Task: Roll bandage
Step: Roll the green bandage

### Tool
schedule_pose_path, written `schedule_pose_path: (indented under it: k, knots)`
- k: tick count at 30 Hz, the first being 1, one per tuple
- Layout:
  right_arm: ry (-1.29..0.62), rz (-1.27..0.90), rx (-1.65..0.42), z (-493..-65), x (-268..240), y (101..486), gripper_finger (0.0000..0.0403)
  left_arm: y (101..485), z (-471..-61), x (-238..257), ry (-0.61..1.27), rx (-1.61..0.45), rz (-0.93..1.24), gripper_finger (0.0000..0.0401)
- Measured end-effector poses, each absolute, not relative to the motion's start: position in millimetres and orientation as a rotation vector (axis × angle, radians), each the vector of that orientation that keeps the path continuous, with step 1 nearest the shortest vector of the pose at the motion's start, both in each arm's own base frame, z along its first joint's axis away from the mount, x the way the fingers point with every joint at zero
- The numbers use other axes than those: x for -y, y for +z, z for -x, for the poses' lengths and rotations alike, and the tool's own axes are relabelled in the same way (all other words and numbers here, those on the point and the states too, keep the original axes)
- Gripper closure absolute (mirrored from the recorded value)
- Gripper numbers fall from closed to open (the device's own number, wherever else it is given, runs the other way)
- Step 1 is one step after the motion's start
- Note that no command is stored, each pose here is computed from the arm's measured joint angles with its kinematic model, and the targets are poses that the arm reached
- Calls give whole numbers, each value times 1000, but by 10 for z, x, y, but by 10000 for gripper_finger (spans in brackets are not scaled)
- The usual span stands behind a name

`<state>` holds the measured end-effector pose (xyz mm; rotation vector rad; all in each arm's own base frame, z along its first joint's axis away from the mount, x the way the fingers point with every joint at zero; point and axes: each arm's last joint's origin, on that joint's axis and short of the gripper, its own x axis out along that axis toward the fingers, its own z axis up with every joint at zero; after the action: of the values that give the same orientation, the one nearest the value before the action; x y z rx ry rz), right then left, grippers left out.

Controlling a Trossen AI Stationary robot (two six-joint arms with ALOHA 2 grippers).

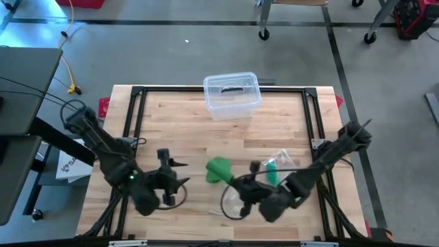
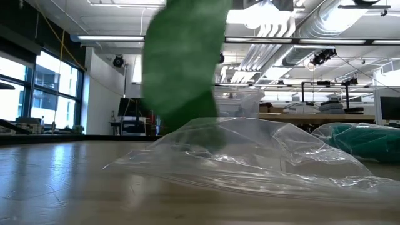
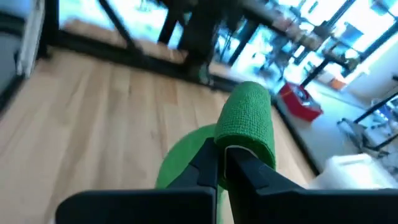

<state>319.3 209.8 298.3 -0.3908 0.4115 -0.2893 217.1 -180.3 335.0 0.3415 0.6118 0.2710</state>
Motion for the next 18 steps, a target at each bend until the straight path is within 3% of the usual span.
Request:
schedule_pose_path:
  k: [10,18]
  knots:
    - [-311,377,-267,-2958,-2060,3459,402,2642,-2174,1746,242,-119,-104,192]
    - [-214,445,-163,-2903,-2024,3731,402,2635,-2305,1254,6,285,-8,192]
